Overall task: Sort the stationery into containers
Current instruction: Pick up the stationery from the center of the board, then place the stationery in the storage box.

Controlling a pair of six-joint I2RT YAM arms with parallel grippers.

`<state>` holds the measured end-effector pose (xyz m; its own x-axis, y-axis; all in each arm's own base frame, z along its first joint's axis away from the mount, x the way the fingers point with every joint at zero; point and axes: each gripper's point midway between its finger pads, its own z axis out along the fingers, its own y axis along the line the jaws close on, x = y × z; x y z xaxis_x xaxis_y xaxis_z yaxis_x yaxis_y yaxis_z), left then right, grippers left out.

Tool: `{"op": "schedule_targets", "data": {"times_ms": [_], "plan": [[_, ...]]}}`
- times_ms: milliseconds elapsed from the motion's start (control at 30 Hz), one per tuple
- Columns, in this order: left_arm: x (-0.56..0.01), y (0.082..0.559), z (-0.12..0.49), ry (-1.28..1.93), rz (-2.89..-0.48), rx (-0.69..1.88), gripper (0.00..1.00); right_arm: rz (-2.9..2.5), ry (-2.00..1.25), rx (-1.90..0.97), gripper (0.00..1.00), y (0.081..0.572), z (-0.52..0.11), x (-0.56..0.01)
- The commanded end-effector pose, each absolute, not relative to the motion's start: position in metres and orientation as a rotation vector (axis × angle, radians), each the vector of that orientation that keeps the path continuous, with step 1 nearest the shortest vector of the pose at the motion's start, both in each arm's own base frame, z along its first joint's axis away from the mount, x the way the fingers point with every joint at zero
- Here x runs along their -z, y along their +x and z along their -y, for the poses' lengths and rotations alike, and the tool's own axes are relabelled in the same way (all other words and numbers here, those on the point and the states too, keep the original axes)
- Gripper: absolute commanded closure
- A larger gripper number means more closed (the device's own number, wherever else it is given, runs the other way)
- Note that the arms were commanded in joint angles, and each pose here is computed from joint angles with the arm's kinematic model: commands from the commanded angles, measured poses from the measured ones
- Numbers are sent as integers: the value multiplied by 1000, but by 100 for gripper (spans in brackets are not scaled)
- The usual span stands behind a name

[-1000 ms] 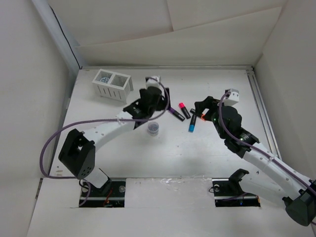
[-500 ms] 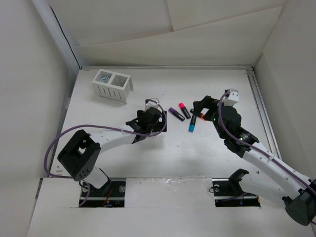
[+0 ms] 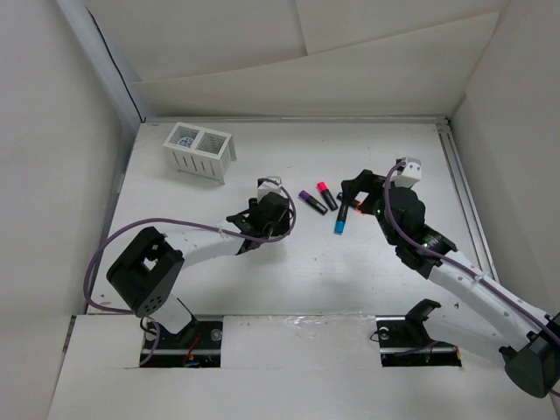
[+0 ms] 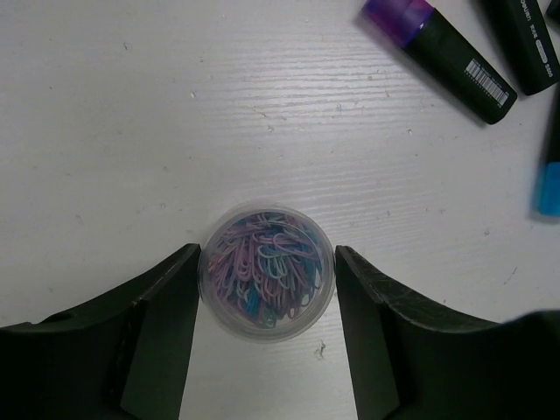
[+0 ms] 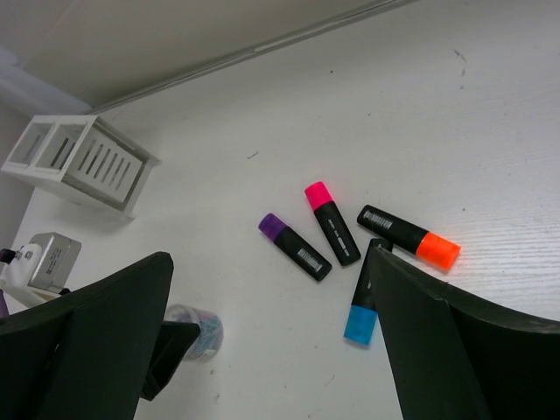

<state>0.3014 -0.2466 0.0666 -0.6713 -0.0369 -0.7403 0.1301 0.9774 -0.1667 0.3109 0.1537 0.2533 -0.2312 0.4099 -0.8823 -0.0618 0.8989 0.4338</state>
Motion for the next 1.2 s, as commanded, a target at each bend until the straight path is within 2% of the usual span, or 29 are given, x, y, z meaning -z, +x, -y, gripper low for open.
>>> {"op": "schedule_targets", "data": {"times_ms": [0,100,233,433,633,833,900,933,1000,1033,1067,1167], "plan": [[-70,303,245,43,-2281,253,57,-1706,275,-470,1,313,-156,-268],[-74,305,248,39,-2273,261,59,-1706,275,-470,1,313,-156,-268],[-82,305,246,19,-2260,267,65,-1698,277,-475,1,312,-155,-271],[-155,322,244,-70,-2104,309,66,-1698,277,-475,1,312,-155,-271],[-235,371,217,-237,-1953,329,66,-1701,270,-484,1,312,-157,-271],[-302,442,165,-418,-1781,377,66,-1706,255,-500,1,311,-160,-271],[-299,470,140,-470,-1780,338,66,-1712,238,-519,1,309,-164,-270],[-322,482,133,-492,-1736,341,66,-1712,238,-519,1,309,-164,-270],[-328,508,102,-537,-1720,253,66,-1712,238,-519,1,309,-164,-270],[-311,513,91,-550,-1755,202,66,-1702,240,-525,1,308,-163,-274],[-329,523,82,-568,-1723,199,66,-1702,240,-525,1,308,-163,-274],[-322,543,40,-605,-1745,97,66,-1706,226,-539,1,306,-167,-274]]}}
